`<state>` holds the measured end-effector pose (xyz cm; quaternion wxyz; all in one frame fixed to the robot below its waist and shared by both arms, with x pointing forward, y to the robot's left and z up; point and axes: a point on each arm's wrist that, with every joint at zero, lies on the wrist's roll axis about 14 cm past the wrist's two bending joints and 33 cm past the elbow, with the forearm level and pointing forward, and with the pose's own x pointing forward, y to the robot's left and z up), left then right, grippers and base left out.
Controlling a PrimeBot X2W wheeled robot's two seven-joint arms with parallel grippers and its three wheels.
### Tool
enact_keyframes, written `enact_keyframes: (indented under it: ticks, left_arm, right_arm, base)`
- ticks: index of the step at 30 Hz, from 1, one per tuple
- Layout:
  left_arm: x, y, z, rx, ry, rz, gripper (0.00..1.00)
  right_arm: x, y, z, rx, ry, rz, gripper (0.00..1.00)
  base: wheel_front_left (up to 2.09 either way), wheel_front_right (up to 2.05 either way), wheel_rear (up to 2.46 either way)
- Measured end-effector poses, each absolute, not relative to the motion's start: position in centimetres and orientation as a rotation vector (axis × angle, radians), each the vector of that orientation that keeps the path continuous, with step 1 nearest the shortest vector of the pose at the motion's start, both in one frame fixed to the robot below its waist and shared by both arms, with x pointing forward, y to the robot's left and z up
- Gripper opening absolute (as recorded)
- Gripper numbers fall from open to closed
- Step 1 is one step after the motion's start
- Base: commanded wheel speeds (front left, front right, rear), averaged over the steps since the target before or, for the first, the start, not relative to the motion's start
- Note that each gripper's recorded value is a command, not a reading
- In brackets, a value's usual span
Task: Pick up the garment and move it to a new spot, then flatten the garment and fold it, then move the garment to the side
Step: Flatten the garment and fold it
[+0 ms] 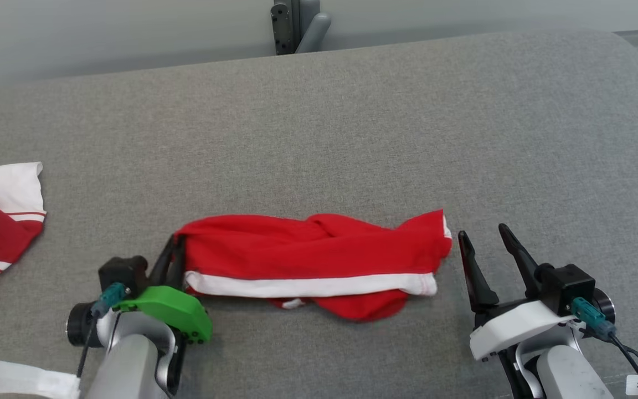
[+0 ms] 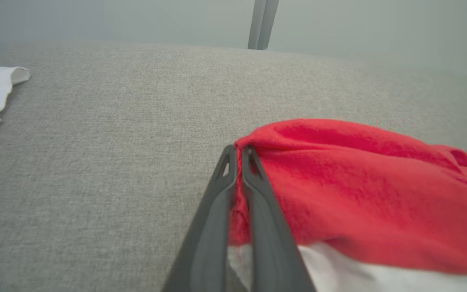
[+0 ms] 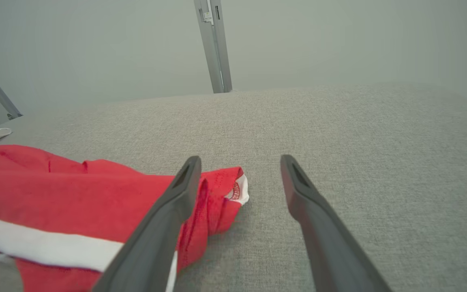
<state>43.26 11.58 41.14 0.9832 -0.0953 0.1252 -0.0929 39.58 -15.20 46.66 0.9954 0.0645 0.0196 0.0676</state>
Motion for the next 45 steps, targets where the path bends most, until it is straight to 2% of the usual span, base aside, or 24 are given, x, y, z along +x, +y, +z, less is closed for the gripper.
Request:
enact_keyframes:
  ticks: [14, 15, 16, 17, 18, 21, 33, 45]
  left_arm:
    - [46.5, 13.6, 36.6, -0.054, 0.428, -0.071, 0.0]
    - [46.6, 13.7, 36.8, -0.053, 0.425, -0.068, 0.16]
    - [46.7, 13.6, 37.0, -0.049, 0.418, -0.07, 0.16]
    - [46.8, 13.6, 37.4, -0.049, 0.404, -0.07, 0.5]
    - [47.0, 13.6, 37.9, -0.057, 0.387, -0.067, 1.0]
    - [47.0, 13.8, 39.6, -0.078, 0.329, -0.055, 1.0]
    - [39.7, 17.3, 44.7, -0.086, 0.124, 0.016, 1.0]
    - [34.5, 16.7, 45.8, -0.088, 0.071, -0.032, 1.0]
  right_arm:
    - [39.5, -17.6, 45.6, 0.126, 0.067, 0.064, 1.0]
    - [39.5, -17.6, 45.7, 0.128, 0.065, 0.063, 1.0]
    - [39.5, -17.6, 45.8, 0.13, 0.063, 0.063, 1.0]
    - [39.5, -17.5, 45.9, 0.131, 0.059, 0.065, 1.0]
    - [39.5, -17.5, 46.0, 0.133, 0.056, 0.066, 1.0]
    - [39.4, -17.2, 46.5, 0.138, 0.044, 0.075, 1.0]
    - [37.3, -15.3, 48.8, 0.149, -0.018, 0.131, 1.0]
    - [35.9, -14.9, 50.0, 0.149, -0.056, 0.144, 1.0]
  base:
    - [0.0, 0.0, 0.0]
    - [0.0, 0.0, 0.0]
    - [0.0, 0.0, 0.0]
    - [0.0, 0.0, 0.0]
    - [0.0, 0.0, 0.0]
    - [0.0, 0.0, 0.0]
    - [0.0, 0.0, 0.0]
    - [0.0, 0.0, 0.0]
